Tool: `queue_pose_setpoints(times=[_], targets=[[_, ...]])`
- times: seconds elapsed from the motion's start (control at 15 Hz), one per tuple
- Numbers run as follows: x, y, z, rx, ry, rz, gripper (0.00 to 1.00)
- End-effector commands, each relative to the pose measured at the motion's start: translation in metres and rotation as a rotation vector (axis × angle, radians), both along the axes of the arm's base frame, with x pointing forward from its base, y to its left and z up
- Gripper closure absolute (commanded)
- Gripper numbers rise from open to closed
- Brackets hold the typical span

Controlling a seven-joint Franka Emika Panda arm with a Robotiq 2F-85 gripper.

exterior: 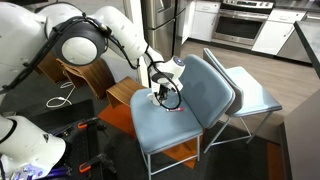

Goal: Move the mug to the left

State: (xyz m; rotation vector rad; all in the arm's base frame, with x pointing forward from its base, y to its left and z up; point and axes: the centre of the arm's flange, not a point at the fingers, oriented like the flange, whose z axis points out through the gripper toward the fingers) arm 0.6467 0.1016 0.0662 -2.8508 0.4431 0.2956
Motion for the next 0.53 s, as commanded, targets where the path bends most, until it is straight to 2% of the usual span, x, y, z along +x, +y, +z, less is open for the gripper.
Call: queue_pose_setpoints(times=[0.0, 0.2, 0.47], targets=[[-0.016, -0.003, 0.029, 0.018, -0.025, -0.01, 0.24], [-0.031, -0.014, 0.053, 0.016, -0.048, -0.028, 0.02], [-0.051, -0.032, 0.089, 0.01, -0.125, -0.027, 0.0]])
